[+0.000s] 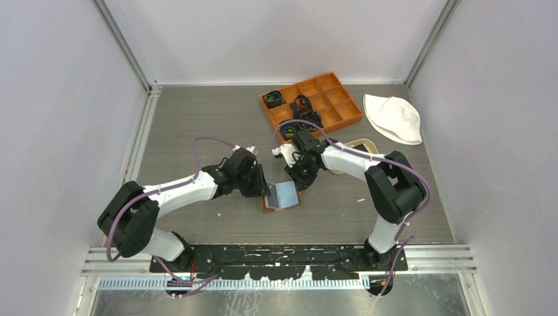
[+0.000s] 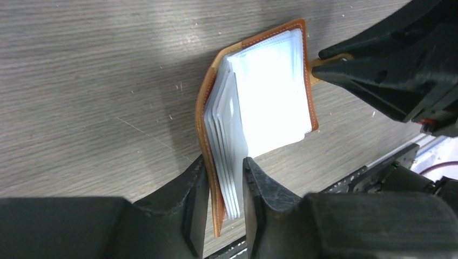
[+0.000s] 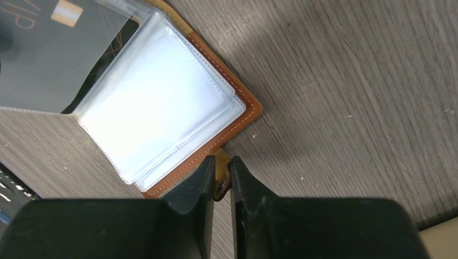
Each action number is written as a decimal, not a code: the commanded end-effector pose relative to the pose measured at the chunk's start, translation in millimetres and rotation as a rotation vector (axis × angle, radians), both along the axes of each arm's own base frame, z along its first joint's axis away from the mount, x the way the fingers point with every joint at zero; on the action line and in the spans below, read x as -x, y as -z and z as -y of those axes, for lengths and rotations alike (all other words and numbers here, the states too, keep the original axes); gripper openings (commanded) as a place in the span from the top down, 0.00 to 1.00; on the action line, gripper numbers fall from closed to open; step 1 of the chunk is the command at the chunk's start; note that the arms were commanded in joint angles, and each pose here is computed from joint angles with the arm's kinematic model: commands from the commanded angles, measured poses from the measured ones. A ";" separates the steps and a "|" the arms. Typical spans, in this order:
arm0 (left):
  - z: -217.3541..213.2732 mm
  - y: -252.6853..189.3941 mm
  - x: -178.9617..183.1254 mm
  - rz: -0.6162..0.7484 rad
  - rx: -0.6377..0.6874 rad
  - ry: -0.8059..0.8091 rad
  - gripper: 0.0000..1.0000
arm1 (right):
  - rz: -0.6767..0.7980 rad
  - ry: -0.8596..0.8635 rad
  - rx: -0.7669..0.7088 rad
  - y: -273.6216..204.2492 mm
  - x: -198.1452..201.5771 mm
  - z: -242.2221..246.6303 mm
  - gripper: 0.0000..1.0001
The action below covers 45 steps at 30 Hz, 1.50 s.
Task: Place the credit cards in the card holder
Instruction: Close the card holder at the center of the board.
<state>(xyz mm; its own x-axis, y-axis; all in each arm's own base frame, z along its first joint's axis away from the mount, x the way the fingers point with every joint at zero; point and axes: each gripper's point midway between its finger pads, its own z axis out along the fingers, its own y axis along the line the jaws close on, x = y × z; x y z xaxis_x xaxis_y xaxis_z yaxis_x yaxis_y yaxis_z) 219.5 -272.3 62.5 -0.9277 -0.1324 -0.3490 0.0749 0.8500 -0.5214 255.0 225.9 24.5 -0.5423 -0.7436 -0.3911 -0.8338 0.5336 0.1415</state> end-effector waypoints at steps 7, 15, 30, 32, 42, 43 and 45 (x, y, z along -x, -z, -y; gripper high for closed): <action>34.1 -46.9 3.1 0.063 0.273 0.049 0.59 | -0.057 0.067 -0.199 -39.0 -9.0 -20.4 0.91; 69.2 -49.0 3.1 0.042 0.392 0.113 0.58 | -0.132 0.120 -0.271 -42.7 -10.5 -20.5 0.92; 100.3 -35.7 -7.3 0.030 0.441 0.148 0.57 | -0.151 0.158 -0.296 -41.3 -17.6 -14.7 0.91; 102.5 -41.3 -7.5 0.036 0.454 0.158 0.56 | -0.158 0.158 -0.296 -40.0 -17.1 -14.9 0.91; 98.5 -43.7 -9.1 0.071 0.429 0.172 0.52 | -0.169 0.160 -0.302 -40.3 -17.8 -15.2 0.91; 95.5 -41.0 -11.2 0.087 0.405 0.165 0.54 | -0.167 0.161 -0.305 -41.3 -18.3 -14.8 0.91; 87.7 -34.1 -14.8 0.112 0.350 0.154 0.59 | -0.164 0.166 -0.311 -43.5 -20.0 -13.6 0.91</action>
